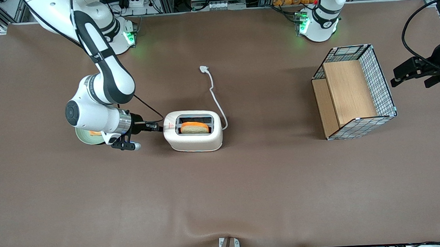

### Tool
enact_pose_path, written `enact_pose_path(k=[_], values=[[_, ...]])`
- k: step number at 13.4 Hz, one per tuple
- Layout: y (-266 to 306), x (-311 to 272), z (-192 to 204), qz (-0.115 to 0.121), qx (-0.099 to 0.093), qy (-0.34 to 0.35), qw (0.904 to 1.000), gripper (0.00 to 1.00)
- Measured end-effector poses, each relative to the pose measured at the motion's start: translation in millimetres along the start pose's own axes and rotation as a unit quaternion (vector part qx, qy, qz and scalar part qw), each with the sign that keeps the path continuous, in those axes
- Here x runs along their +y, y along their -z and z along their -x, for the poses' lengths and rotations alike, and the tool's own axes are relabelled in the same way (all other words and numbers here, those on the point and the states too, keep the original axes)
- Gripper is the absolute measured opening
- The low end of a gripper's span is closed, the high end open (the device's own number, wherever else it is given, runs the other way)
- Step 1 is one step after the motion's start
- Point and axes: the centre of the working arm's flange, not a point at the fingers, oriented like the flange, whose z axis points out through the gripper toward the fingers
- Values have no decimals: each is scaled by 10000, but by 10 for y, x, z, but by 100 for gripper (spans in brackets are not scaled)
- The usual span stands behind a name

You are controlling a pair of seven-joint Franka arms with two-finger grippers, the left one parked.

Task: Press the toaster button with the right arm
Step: 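Push the toaster lever down with the right gripper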

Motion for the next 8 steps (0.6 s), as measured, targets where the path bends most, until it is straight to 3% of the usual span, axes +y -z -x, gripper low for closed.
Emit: enact_pose_path(k=[8], values=[[-160, 40, -6, 84, 92, 32, 9999, 1]])
